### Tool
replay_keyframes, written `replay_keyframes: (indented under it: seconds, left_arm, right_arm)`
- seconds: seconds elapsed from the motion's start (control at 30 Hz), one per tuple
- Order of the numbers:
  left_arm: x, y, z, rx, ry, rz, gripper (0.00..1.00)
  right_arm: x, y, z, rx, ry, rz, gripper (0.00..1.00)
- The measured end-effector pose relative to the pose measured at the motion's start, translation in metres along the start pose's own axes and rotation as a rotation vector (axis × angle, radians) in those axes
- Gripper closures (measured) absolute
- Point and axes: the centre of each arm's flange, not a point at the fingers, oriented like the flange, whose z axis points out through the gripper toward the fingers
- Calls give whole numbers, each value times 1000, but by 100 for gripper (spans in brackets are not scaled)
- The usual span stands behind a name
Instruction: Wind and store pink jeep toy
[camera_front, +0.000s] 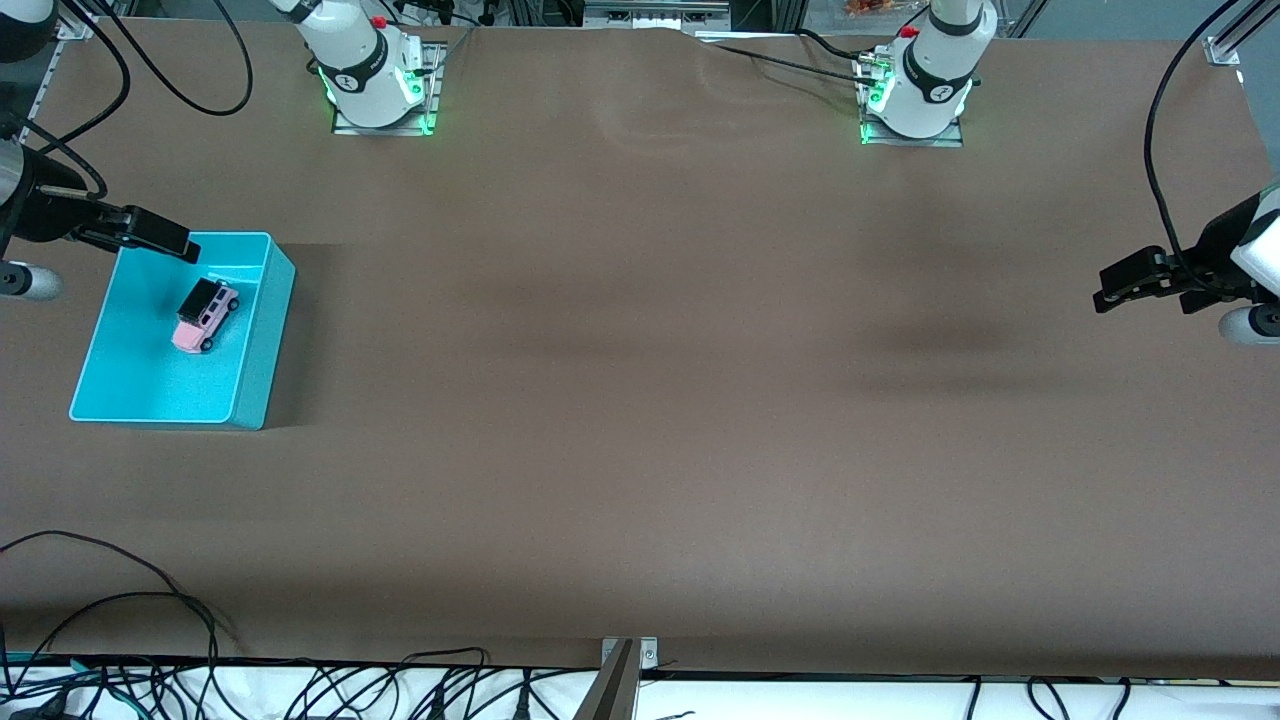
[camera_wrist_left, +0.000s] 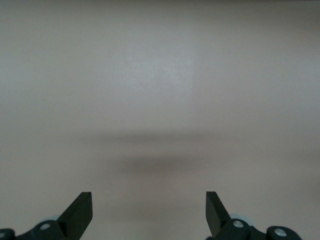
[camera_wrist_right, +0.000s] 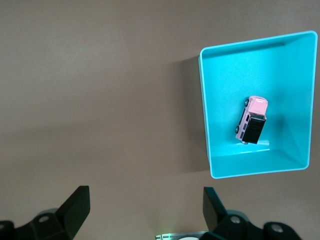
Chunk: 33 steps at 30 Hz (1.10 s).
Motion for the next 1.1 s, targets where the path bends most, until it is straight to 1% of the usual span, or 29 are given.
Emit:
replay_keyframes:
  seconds: [0.27, 0.43, 0.5, 0.8, 1.1]
  left_arm:
    - [0, 0, 0, 0, 0, 0, 0]
    - [0, 0, 0, 0, 0, 0, 0]
    - [0, 0, 0, 0, 0, 0, 0]
    - [0, 0, 0, 0, 0, 0, 0]
    - [0, 0, 0, 0, 0, 0, 0]
  right_arm:
    - [0, 6, -1, -16, 3, -28, 0]
    - [0, 10, -1, -58, 3, -35, 0]
    - [0, 11, -1, -65, -1, -37, 0]
    - [-2, 12, 1, -71, -21, -107, 0]
    - [-3, 13, -2, -71, -17, -135, 0]
